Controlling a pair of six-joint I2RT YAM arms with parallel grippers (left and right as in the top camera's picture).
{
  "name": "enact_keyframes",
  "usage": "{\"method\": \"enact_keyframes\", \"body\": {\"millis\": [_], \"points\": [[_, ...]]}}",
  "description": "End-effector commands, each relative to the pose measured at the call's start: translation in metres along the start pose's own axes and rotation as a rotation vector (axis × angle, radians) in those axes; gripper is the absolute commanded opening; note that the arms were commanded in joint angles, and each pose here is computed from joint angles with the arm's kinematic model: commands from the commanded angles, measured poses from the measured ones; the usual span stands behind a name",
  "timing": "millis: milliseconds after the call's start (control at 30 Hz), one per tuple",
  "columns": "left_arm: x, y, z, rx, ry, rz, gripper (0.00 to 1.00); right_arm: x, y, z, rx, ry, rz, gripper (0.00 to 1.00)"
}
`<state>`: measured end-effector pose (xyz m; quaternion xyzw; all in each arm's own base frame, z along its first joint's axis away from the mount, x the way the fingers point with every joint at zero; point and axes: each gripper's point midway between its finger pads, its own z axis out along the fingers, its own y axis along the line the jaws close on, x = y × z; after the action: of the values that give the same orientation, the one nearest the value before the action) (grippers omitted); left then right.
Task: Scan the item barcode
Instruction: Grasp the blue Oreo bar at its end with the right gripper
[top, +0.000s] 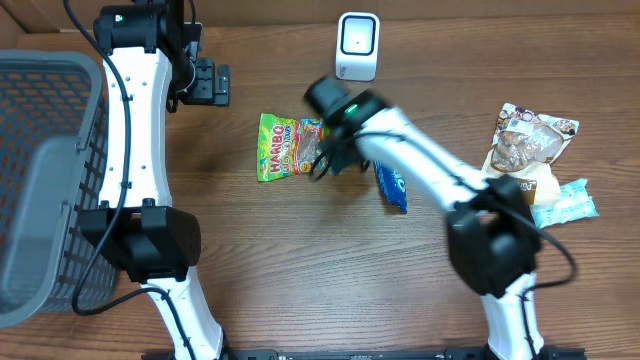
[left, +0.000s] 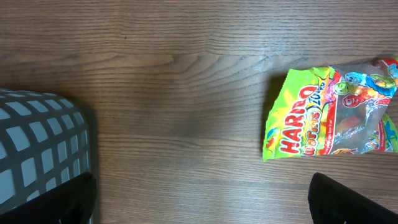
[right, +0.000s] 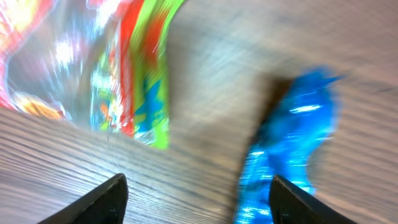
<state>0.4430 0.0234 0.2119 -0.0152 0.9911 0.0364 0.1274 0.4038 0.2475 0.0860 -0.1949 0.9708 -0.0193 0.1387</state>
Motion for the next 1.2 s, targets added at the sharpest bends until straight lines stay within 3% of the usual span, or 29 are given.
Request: {"method": "enact_keyframes", "body": {"millis": [0,100,367,533,667,800,1167], "points": [[-0.002,-0.006,0.001,0.013,-0.001,0.027,1.0,-0.021,-0.04,-0.036,-0.096,-0.077,0.101,0.68],[-0.002,-0.006,0.001,0.013,-0.001,0.027,1.0,-0.014,-0.067,-0.019,-0.16,-0.034,0.175,0.61],[-0.002,-0.006,0.001,0.013,-0.001,0.027,0.99,0.011,-0.064,0.019,-0.365,0.016,0.167,0.56],[-0.002,-0.006,0.001,0.013,-0.001,0.027,1.0,0.023,-0.057,0.032,-0.368,0.037,0.157,0.55],[-0.002,-0.006,0.001,0.013,-0.001,0.027,1.0,0.033,-0.061,0.046,-0.317,0.054,0.155,0.45],[-0.002,-0.006,0.001,0.013,-0.001,0.027,1.0,0.044,-0.062,0.056,-0.295,0.072,0.158,0.42],[-0.002,-0.006,0.001,0.013,-0.001,0.027,1.0,0.06,-0.052,0.068,-0.267,0.103,0.128,0.39]]}}
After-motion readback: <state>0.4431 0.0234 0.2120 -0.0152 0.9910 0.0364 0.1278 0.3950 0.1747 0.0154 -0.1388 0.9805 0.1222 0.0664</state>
